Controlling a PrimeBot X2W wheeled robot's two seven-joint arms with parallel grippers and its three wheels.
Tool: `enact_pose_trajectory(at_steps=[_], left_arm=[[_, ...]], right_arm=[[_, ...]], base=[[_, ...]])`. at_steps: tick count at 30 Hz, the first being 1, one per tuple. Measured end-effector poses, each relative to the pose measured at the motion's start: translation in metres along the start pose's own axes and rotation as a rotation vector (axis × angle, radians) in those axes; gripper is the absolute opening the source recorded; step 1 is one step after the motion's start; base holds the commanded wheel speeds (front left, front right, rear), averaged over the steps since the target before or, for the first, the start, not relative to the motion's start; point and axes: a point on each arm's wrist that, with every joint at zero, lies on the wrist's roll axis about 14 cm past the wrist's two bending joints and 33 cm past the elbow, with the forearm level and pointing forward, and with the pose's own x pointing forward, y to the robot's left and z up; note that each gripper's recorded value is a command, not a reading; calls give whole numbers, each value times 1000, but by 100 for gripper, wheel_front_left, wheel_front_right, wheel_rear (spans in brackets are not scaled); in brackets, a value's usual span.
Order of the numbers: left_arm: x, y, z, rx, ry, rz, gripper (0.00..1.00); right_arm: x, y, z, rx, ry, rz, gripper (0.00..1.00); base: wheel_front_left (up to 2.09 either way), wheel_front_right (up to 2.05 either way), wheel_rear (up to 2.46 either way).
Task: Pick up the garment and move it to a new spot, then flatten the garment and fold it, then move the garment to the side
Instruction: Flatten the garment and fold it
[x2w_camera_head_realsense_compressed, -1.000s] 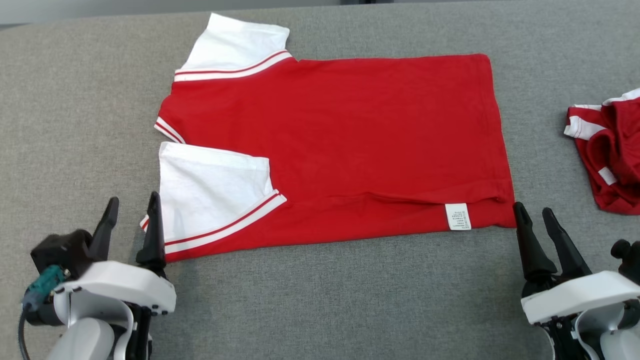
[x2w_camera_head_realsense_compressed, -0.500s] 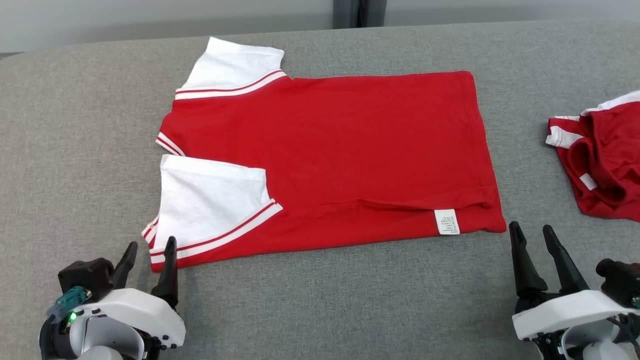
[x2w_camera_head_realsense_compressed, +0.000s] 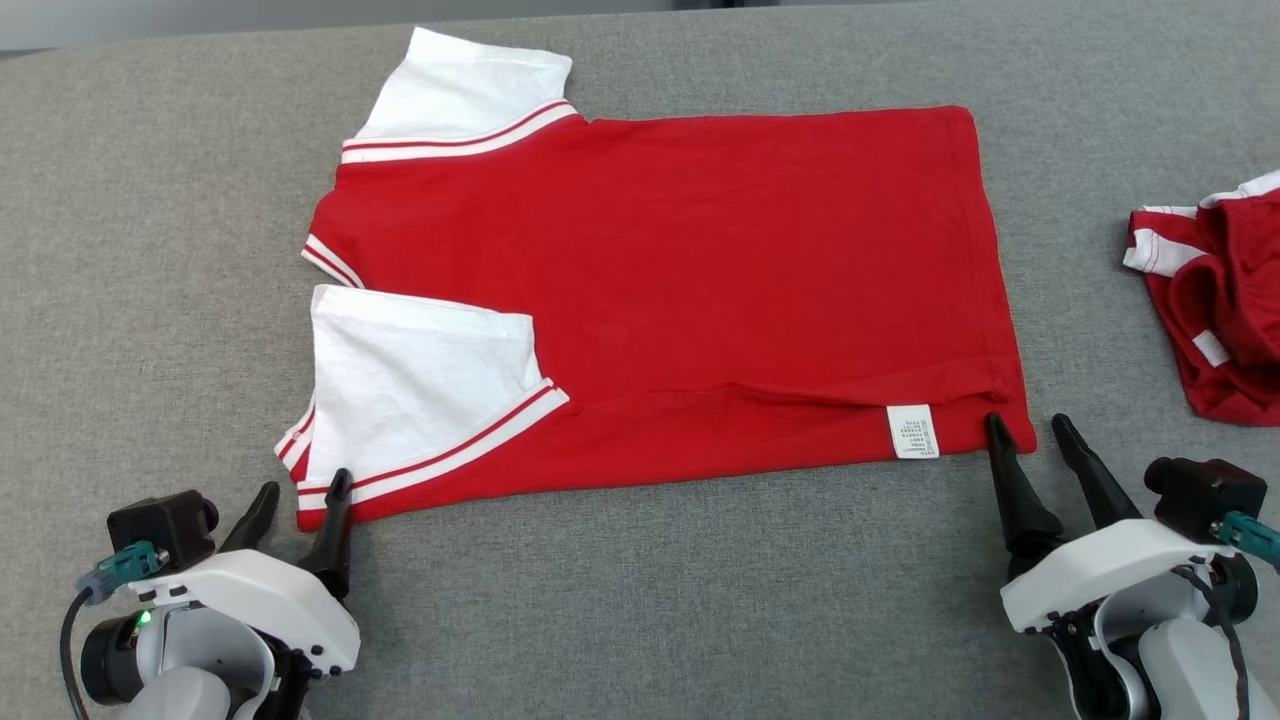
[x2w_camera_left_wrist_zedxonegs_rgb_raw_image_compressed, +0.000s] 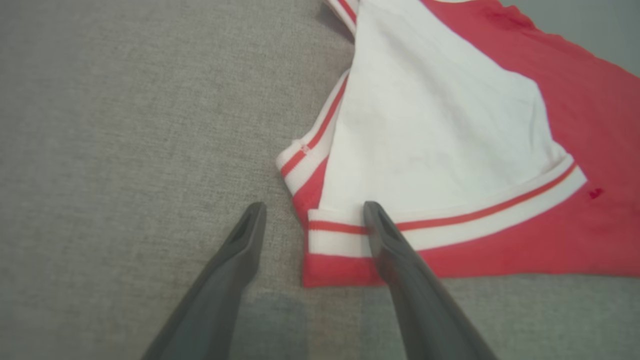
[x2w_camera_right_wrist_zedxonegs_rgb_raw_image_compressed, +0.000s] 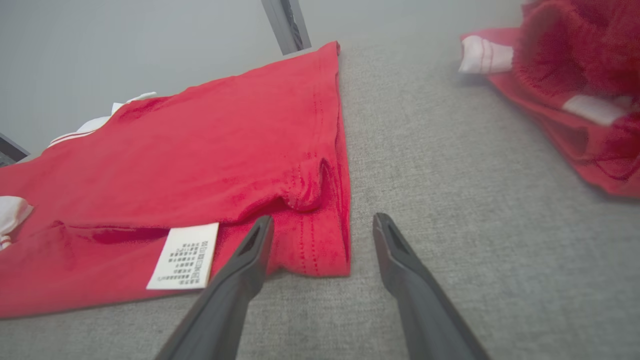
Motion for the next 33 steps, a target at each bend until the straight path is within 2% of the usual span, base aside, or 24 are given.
enact_pose_trajectory(at_steps=[7,8,9,10,11,12,24,33], left_arm=[[4,-4,-8,-60,49,-31,100],[5,-5,-9,-70,55,-36,71],[5,-6,-9,-73,58,-42,71],[5,-7,-10,-79,61,-49,14],[5,-8,-11,-87,67,-53,14],[5,-8,-11,-91,72,-57,0],[-8,-18,-13,-154,76,-113,0],[-33,-9,-12,-145,63,-103,0]], right_arm=[[11,3,-17,-7,76,12,100],[12,3,-17,-8,77,14,61],[13,4,-18,-7,82,17,61],[14,5,-18,-3,83,19,10],[14,5,-19,-1,85,21,10],[14,5,-20,5,90,21,0],[4,9,-19,74,95,28,0],[-23,2,-24,94,132,13,0]], base=[[0,0,0],[0,0,0],[0,0,0],[0,0,0],[0,0,0],[0,0,0],[0,0,0],[0,0,0]])
